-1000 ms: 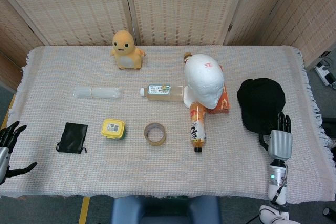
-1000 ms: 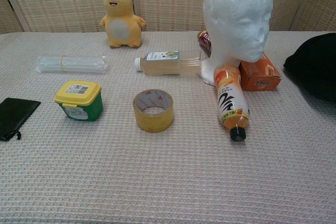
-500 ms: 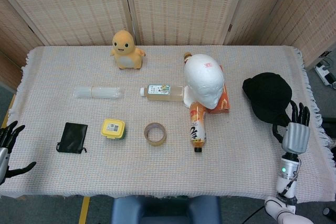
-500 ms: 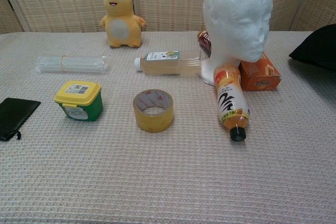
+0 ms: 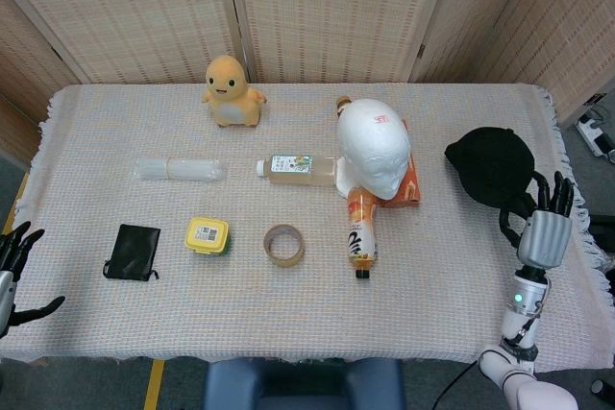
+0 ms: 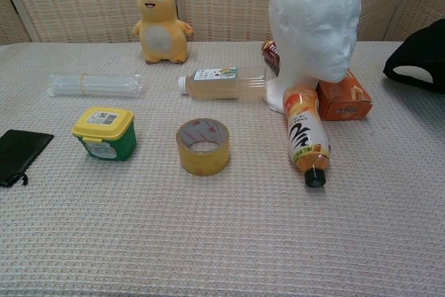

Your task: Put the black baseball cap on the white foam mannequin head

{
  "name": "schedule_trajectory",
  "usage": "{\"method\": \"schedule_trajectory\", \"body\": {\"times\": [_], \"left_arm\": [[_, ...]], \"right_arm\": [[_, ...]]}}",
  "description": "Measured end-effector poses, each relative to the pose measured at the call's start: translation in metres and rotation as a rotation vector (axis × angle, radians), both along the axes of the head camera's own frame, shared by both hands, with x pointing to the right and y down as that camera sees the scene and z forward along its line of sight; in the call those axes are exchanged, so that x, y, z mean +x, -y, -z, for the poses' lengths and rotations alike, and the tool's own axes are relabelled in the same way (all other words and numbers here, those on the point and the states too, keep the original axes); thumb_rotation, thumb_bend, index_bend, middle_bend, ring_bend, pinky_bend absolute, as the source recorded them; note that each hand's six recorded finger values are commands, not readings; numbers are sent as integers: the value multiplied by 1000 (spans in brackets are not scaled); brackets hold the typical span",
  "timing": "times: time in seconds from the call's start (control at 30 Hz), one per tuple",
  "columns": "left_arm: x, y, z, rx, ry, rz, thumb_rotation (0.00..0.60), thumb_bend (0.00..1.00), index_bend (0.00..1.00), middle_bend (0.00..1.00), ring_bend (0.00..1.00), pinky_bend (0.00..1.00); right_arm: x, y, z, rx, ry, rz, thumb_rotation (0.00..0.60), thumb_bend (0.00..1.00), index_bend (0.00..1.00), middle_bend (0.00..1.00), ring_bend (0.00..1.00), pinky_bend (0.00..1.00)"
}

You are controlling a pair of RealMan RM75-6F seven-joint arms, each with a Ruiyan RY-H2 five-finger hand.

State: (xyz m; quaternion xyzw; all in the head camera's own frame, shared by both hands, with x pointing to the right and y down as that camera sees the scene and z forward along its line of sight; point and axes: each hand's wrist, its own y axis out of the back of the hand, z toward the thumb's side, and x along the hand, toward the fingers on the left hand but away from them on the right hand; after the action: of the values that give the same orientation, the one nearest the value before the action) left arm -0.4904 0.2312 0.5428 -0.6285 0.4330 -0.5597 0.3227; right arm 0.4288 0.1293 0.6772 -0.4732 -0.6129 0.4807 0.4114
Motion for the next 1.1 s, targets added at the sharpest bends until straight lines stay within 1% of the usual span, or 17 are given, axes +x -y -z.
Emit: {"method": "schedule_trajectory", "body": {"times": [0.13,0.23,0.4,0.5,0.63,0.77,0.9,1.0,1.1], "left_arm": [[1,-1,0,-2,0,-3,600,130,124,0,0,59],[1,-1,-1,-3,1,-5,600,131,123,0,0,59],[0,-1,-1,-6,4,-1,600,131,124,0,0,59],[-1,0,0,0,5,4,600,131,124,0,0,58],[-4,2,0,4,7,15,600,130,124,0,0,58],[-5,3,0,2,4,19,600,131,124,0,0,58],[-5,2,1,1,-1,19,600,131,124,0,0,59],[-6,2,3,3,-6,23,600,130,124,0,0,59],[-6,2,5,5,-10,24,600,131,124,0,0,59]], "right_arm": [[-7,31,18,105,43,-16,600,354,867,182,0,0],[-16,51,30,169,75,-16,600,353,868,183,0,0],[-36,77,48,250,113,-2,600,347,868,183,0,0],[-55,92,60,298,143,15,600,342,868,183,0,0],[-91,108,77,347,187,58,600,336,868,183,0,0],[-135,117,92,371,222,122,600,332,867,183,0,0],[-182,119,107,383,236,201,600,329,868,183,0,0],[-215,115,114,387,210,275,600,326,868,183,0,0],[-245,104,115,379,191,358,600,326,867,183,0,0]]}}
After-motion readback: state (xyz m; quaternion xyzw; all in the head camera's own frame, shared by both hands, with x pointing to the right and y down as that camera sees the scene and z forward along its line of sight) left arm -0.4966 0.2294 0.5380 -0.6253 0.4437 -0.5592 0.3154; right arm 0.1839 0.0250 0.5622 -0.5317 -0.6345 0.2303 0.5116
